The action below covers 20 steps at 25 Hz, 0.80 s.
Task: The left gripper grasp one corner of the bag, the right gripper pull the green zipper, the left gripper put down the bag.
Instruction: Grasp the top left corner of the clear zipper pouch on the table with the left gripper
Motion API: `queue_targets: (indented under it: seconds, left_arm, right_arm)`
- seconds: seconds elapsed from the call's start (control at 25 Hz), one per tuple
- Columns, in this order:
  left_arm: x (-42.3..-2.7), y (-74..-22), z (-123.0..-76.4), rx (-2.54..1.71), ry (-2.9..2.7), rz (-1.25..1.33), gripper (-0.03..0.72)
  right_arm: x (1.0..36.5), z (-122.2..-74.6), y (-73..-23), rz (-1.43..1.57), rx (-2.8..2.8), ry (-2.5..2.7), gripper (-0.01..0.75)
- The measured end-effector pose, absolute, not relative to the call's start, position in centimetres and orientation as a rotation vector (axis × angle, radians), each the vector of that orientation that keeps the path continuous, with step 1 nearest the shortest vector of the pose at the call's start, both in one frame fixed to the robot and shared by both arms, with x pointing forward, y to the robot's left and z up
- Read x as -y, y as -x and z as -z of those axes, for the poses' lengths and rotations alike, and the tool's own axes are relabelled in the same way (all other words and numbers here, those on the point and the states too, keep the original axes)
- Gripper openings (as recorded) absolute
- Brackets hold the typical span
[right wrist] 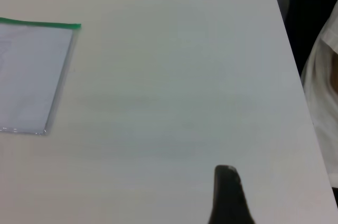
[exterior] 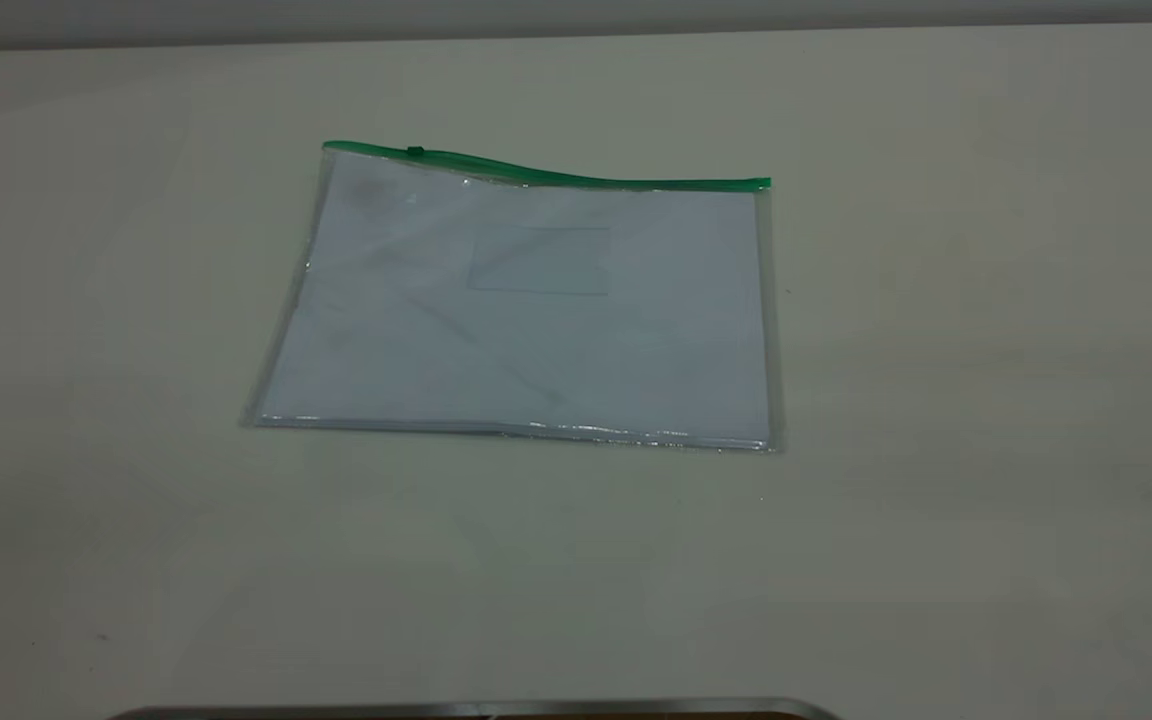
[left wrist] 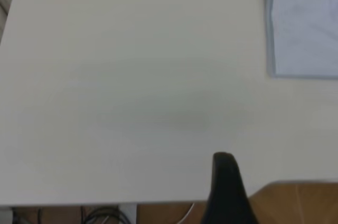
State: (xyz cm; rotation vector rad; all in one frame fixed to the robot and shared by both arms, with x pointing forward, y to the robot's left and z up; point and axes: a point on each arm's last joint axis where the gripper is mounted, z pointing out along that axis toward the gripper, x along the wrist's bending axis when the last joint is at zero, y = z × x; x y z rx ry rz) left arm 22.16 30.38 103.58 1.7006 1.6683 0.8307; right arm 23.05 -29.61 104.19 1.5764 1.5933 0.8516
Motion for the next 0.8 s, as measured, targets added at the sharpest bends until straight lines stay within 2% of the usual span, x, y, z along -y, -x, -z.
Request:
queue_targets:
  seconds: [0.24, 0.44, 0.6, 0.8]
  left_arm:
    - [-30.3, -24.4, -108.3, -1.644, -1.659, -0.857, 0.590]
    - [-30.1, -30.5, -110.5, -1.690, -1.710, -0.790, 0.590]
    - [-29.5, -37.0, -110.1, -1.747, -1.744, -0.667, 0.590]
    - [-29.2, -44.7, -107.0, -1.843, -1.799, -0.541, 0.590]
  right_arm:
    - [29.6, -105.8, -22.9, -0.895, -1.541, -1.525, 0.534]
    - [29.5, -108.6, -24.8, -0.906, -1.574, -1.559, 0.534]
    - [29.6, -110.1, -28.0, -0.871, -1.630, -1.623, 0.534]
    - [30.0, -109.5, -32.7, -0.793, -1.706, -1.718, 0.534]
